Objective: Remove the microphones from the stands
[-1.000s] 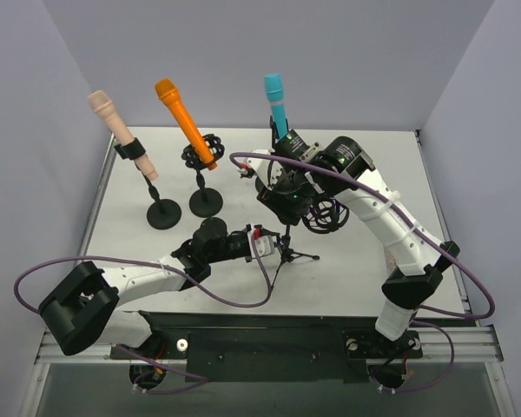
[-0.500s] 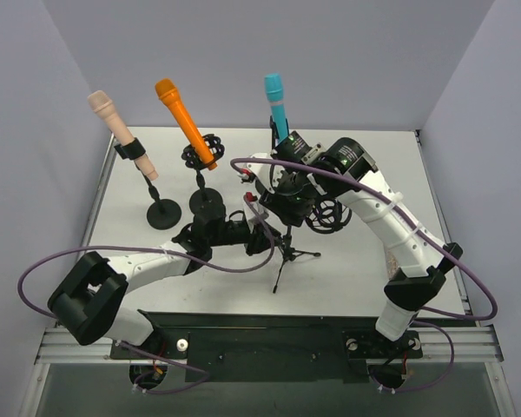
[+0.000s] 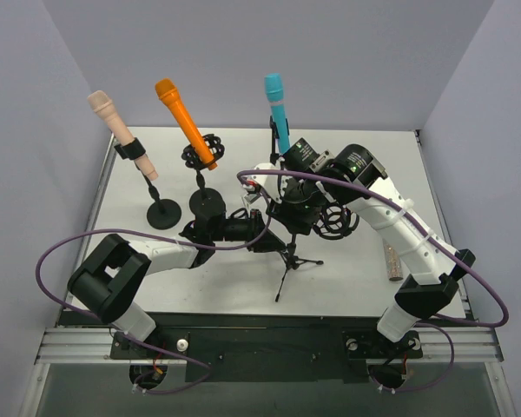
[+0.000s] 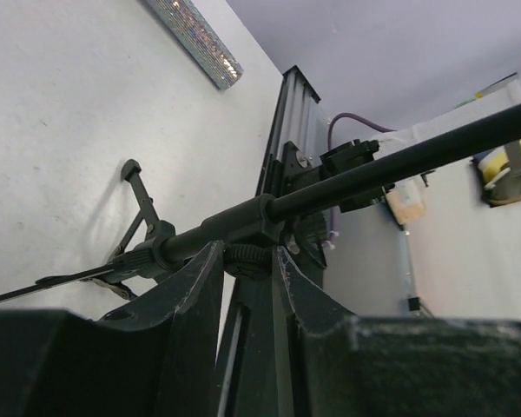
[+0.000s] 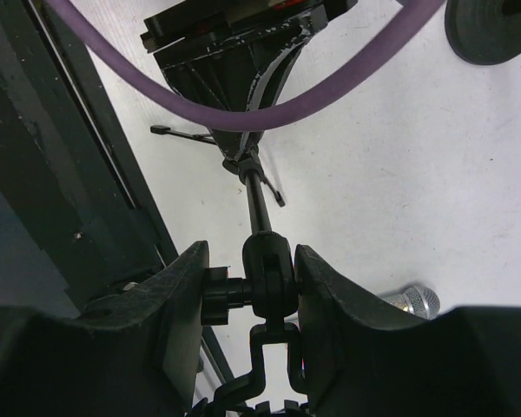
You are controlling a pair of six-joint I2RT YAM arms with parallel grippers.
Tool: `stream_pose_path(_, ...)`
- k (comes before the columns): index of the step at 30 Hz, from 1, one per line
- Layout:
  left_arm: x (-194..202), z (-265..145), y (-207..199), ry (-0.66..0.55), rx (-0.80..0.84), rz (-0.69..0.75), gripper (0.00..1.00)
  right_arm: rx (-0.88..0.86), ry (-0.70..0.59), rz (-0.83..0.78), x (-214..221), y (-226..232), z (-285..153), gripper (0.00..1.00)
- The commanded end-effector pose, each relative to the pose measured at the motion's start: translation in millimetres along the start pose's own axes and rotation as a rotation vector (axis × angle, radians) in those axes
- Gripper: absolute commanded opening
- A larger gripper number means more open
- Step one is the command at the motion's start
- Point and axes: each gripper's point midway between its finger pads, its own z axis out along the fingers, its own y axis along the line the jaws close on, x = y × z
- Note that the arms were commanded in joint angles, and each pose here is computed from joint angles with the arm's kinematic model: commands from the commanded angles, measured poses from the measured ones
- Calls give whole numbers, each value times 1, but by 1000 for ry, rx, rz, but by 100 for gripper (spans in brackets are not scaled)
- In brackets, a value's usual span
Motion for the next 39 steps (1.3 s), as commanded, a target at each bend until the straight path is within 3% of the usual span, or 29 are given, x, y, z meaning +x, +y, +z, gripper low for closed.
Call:
stream_pose_path(1,-20,0,-29,2,104,-66,0,-17,-20,-29,2,8,-9,0)
stream_pose_path(17,-10,0,-1,129,2,-294,0,-29,-33,-48,0,9,-9,0)
stream_pose_path(19,-5,-1,6,164,-61,-380,0,-33,-32,-49,1,10,-9,0)
stream_pose_path(26,-4,-6,13,162,-116,-492,0,-46,-26,-51,1,11,-6,0)
stream_pose_path(27,-4,-6,14,158,-116,-493,4,-45,-27,-51,1,11,-6,0)
stream_pose_path(28,-4,-6,16,149,-121,-489,28,-45,-29,-53,0,11,-6,0)
stream_pose_path(29,-6,-7,13,135,-117,-469,35,-44,-30,-53,0,11,-6,0)
stream_pose_path(31,-13,-9,7,96,-92,-392,58,-45,-29,-55,0,11,-6,0)
stream_pose_path(32,-16,-11,7,72,-91,-359,80,-43,-33,-57,-1,10,-7,0)
stream_pose_path(37,-22,-34,-3,-83,-148,-18,82,-49,-48,-56,-7,10,-7,0)
stream_pose_path(38,-27,-40,-14,-98,-148,154,82,-51,-49,-58,-8,11,-6,0)
stream_pose_path(39,-21,-41,-14,-88,-190,207,82,-50,-54,-61,-10,10,-7,0)
